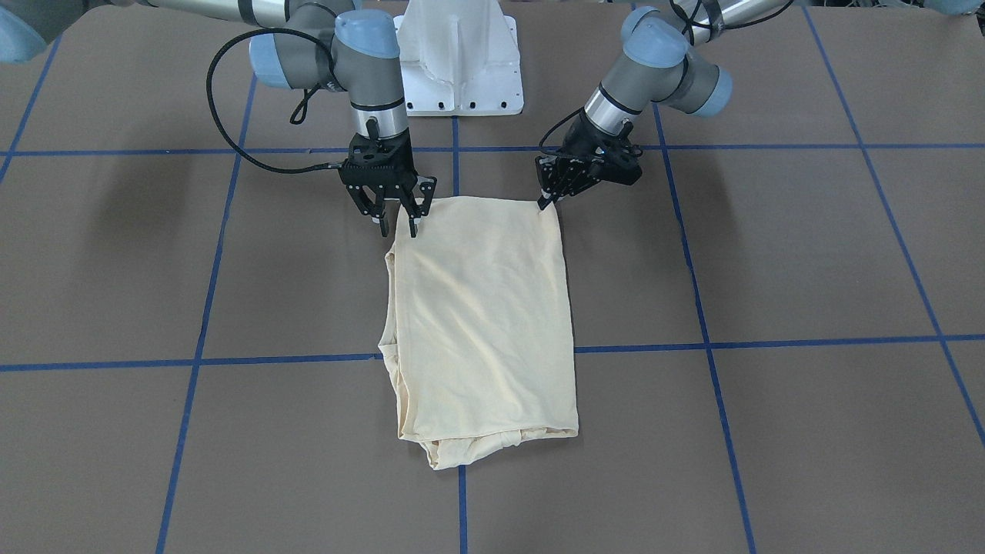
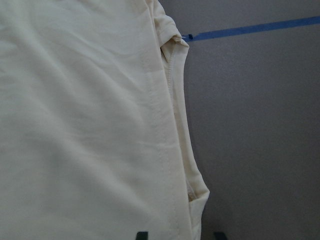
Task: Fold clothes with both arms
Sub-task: 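Grasp the near edge of the folded shirt with both grippers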
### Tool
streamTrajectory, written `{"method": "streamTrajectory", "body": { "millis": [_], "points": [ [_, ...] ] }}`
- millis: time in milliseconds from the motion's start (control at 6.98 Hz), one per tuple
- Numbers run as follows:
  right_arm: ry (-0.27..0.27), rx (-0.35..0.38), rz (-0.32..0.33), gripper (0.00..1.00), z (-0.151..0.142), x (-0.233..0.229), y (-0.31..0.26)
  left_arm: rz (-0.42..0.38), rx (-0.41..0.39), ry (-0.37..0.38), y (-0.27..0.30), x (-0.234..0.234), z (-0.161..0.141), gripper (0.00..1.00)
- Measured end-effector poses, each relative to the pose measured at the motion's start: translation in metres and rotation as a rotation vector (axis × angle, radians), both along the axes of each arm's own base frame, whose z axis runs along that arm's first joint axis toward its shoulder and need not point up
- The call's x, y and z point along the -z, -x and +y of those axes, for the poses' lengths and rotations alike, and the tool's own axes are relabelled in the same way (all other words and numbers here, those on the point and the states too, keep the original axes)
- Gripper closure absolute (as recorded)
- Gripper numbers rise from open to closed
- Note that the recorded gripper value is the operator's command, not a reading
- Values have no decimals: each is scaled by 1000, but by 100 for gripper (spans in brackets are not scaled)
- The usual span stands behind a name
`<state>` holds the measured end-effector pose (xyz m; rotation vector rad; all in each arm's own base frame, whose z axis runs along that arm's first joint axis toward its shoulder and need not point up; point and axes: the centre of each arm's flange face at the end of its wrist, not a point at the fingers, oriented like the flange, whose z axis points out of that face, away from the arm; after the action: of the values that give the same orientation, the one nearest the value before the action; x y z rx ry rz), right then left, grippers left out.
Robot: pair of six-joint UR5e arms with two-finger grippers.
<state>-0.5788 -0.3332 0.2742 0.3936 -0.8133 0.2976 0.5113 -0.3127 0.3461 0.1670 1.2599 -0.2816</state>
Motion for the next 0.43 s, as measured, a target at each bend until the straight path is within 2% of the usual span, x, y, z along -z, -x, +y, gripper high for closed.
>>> {"method": "streamTrajectory", "body": {
  "millis": [430],
  "points": [
    [-6,-13,16,56,-1,-6,6,-1,-1,0,0,-1,0,100]
  ]
}}
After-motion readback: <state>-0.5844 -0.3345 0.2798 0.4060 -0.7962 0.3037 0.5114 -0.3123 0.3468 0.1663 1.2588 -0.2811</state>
